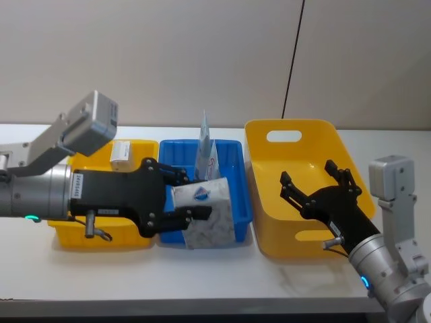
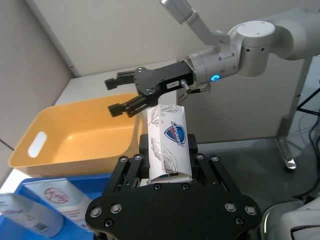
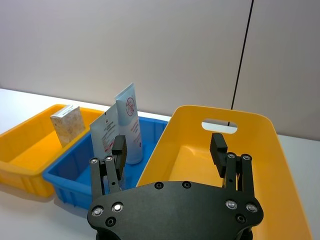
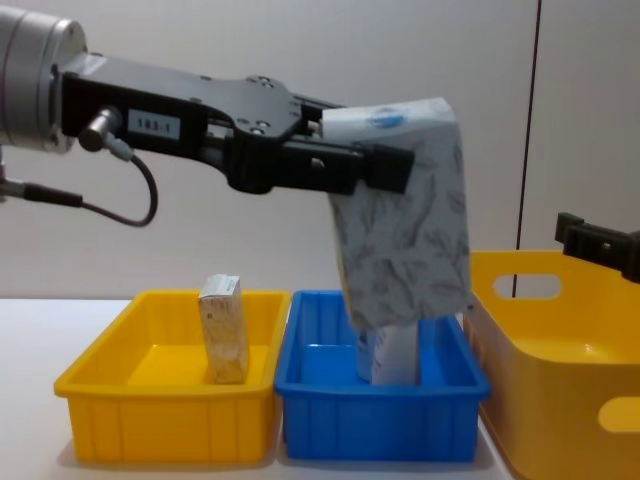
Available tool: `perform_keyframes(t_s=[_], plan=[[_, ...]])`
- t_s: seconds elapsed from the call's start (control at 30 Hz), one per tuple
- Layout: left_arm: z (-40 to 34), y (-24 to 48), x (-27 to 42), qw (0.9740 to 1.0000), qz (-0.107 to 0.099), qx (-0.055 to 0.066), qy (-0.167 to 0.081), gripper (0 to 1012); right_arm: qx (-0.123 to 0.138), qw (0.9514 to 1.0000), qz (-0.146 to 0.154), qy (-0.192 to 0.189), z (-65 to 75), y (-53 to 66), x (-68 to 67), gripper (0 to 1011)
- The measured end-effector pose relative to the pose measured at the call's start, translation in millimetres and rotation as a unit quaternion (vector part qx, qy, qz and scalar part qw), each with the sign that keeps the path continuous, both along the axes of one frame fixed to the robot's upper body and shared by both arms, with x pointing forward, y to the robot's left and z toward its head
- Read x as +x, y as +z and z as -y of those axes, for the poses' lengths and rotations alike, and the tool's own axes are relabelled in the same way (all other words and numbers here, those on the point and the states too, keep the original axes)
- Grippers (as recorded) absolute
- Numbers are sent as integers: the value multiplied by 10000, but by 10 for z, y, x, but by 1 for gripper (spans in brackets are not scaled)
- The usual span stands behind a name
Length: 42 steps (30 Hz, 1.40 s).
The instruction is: Bimanual collaborative sorting of washing and personal care products
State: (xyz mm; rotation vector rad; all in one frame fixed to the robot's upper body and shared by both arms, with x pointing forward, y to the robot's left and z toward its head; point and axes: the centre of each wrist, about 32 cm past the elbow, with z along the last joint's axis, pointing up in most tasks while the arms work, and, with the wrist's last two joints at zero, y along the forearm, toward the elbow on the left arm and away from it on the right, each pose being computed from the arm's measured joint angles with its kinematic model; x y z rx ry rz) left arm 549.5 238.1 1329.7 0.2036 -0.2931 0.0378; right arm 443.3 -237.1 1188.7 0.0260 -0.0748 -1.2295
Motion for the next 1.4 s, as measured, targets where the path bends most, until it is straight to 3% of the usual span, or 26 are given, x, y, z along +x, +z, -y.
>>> perform_keyframes(t_s=[0.63, 1.2, 1.4], plan=[[144, -207, 35, 9999, -140, 20, -100, 365, 0, 10000, 0, 0, 0, 0, 0, 1003], [180, -261, 47, 9998, -153, 39, -84, 365, 0, 10000, 0, 4, 0, 0, 0, 1003], [185, -268, 49, 9998, -155, 42, -82, 365, -15, 9999, 15, 163, 31, 23, 9, 1003]])
